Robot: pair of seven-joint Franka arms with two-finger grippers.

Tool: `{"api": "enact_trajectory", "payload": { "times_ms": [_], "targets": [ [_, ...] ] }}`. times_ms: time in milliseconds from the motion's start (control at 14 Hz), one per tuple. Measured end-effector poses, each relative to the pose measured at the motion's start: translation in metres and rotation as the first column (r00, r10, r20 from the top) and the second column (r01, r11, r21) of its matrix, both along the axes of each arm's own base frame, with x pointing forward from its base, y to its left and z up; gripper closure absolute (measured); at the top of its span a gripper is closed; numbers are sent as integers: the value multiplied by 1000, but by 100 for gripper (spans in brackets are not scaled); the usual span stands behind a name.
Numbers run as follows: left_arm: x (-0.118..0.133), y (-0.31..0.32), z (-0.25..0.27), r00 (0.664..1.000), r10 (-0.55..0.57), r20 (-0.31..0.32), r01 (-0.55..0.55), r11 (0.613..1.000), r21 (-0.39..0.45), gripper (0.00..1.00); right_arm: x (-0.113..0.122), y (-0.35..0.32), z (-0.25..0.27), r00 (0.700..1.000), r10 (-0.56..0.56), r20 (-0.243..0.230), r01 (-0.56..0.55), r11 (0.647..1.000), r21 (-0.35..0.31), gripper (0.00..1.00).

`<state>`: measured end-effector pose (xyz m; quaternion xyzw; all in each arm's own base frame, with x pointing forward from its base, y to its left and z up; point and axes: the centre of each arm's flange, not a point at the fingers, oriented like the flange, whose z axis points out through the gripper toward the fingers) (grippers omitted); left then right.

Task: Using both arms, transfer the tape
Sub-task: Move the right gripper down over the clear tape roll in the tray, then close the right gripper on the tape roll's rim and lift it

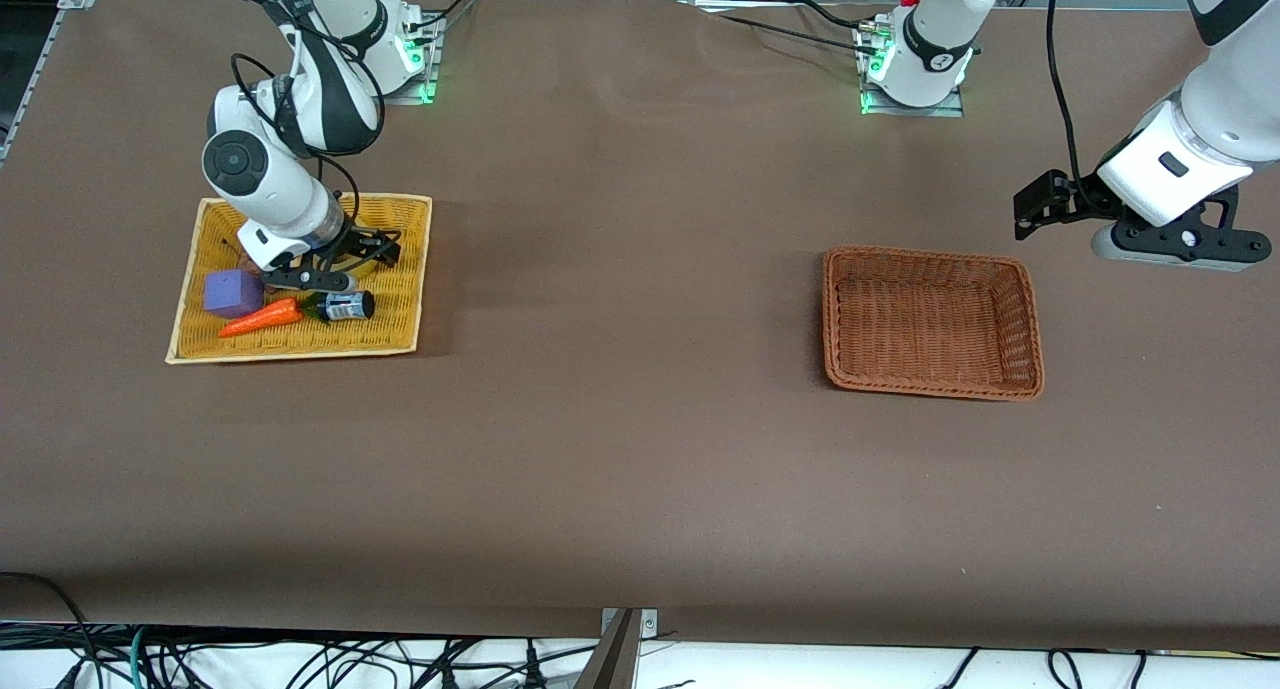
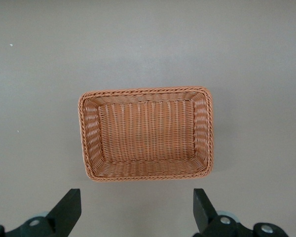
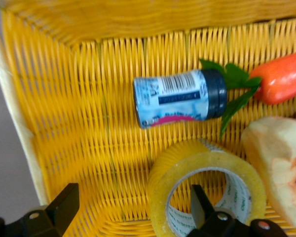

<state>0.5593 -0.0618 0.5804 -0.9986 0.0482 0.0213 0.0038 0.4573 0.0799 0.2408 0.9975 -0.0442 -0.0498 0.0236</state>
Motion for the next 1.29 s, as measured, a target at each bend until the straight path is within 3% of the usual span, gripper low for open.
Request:
{"api": "enact_trajectory", "payload": {
  "times_ms": [357, 1286],
  "targets": [
    [0, 0, 0, 1000, 0, 0, 0, 1000, 0, 0, -25, -7, -21, 999, -6, -41, 6, 1000, -7, 0],
    [0, 0, 0, 1000, 0, 0, 0, 1000, 0, 0, -41, -12, -38, 999, -13, -50, 12, 1000, -4, 0]
  ]
}}
